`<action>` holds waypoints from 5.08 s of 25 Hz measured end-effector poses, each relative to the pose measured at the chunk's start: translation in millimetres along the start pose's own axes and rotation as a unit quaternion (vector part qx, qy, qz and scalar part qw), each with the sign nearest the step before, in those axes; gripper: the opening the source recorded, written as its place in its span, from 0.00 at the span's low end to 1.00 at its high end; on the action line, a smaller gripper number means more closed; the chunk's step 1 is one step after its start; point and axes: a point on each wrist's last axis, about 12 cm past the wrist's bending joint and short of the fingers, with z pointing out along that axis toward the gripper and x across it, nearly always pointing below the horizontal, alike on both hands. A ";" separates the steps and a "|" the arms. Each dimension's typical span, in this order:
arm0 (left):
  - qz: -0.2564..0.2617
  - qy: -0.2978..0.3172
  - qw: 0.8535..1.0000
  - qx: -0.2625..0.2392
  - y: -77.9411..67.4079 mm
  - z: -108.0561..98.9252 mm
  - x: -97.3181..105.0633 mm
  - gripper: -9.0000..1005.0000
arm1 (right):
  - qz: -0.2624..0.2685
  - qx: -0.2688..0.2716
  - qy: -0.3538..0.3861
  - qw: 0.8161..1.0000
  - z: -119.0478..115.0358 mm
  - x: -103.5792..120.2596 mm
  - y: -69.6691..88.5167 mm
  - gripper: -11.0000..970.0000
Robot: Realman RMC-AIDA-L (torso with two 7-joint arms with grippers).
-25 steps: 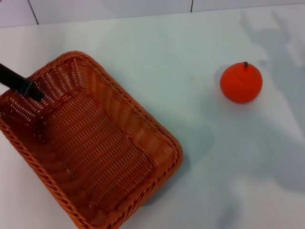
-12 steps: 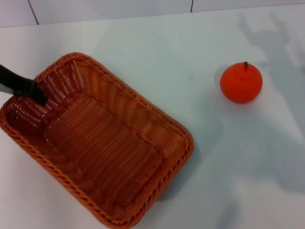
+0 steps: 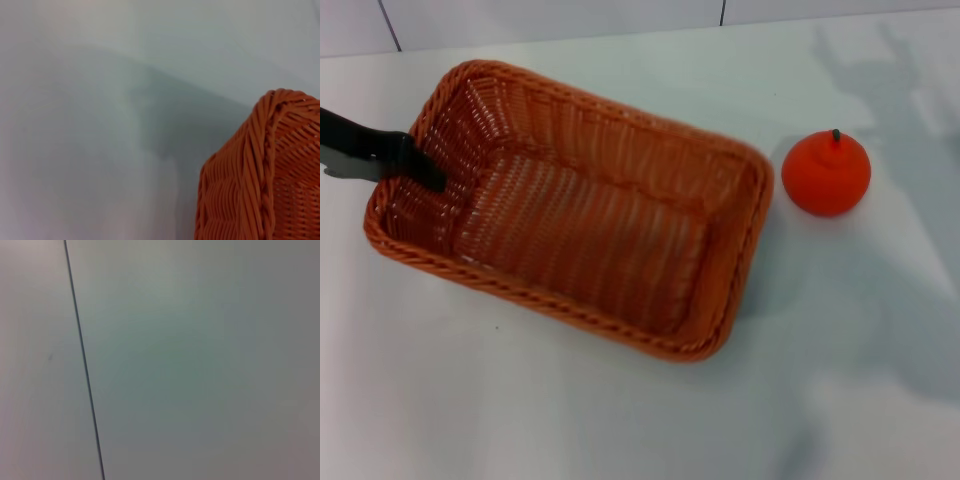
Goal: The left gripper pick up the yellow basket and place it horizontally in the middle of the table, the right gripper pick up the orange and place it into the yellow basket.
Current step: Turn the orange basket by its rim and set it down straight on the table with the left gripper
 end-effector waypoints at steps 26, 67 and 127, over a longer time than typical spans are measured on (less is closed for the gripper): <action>-0.130 -0.109 0.985 0.024 18.1 14.2 23.6 0.17 | 0.000 0.000 -0.013 1.000 -6.9 -4.1 0.0 0.98; -0.183 -0.100 0.978 -0.016 24.8 19.7 42.2 0.17 | 0.000 -0.004 -0.017 1.000 -9.4 -5.3 1.0 0.97; -0.205 -0.137 0.969 -0.002 23.1 30.5 38.8 0.36 | -0.004 0.005 -0.026 1.000 -9.7 -8.1 -2.4 0.97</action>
